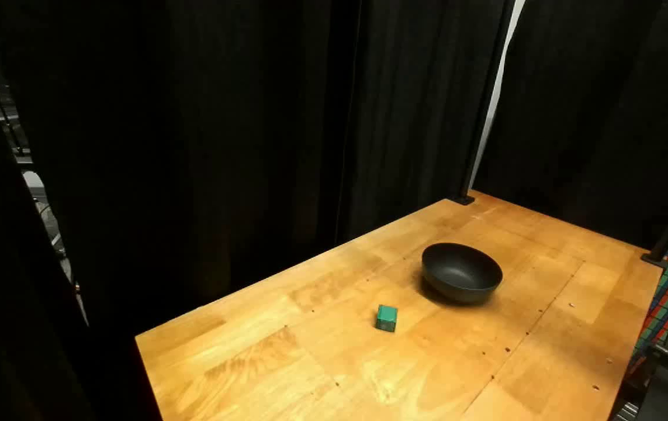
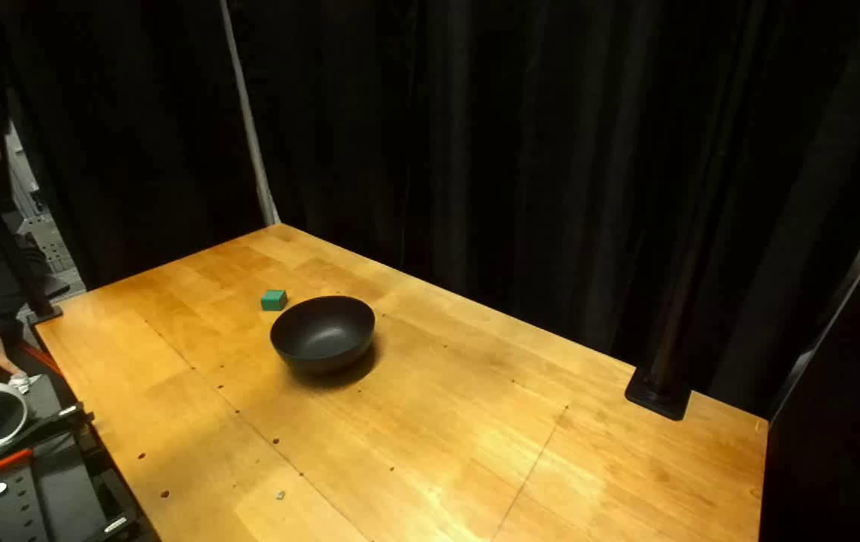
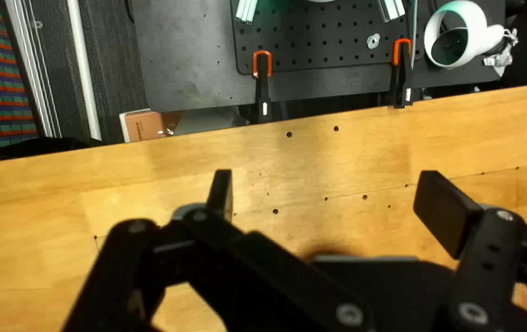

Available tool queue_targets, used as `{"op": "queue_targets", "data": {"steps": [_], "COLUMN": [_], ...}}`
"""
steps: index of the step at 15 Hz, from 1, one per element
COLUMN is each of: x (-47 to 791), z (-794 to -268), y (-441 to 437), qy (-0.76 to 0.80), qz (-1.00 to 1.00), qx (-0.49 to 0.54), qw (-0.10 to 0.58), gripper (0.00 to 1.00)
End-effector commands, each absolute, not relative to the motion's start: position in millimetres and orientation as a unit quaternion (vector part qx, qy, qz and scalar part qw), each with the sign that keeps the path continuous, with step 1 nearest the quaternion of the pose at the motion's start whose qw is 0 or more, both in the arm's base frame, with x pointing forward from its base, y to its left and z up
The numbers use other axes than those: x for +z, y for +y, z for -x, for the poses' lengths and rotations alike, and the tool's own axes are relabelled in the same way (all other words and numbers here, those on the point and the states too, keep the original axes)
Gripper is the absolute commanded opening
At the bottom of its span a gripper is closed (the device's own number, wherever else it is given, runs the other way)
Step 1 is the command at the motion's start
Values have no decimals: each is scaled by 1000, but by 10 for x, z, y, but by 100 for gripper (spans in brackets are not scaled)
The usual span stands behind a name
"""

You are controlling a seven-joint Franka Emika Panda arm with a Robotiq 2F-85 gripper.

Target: Put the block in the bowl

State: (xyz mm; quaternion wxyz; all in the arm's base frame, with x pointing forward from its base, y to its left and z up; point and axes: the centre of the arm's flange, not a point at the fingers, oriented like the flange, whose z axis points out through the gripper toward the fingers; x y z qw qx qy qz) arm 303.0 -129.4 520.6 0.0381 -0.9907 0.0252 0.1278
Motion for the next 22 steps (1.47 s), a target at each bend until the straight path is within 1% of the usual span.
{"op": "queue_targets", "data": {"steps": [1,5,7,11,15,18,22], "x": [5221,5265,5103,4551,3802,3251,2690], "z": [-3034,-3031,-3335,-3906,-4321,-4572,-4885], "y": [-1297,-1302,-1030,-307,479,992,1455], "qy": [25,26,18,-28,-67,-77,-83], "qz": [991,992,993,994,993,995,996], "qx": [126,121,115,99,78,42,4], "qw": [38,37,27,43,53,44,29], "gripper": [100,100,100,100,100,100,100]}}
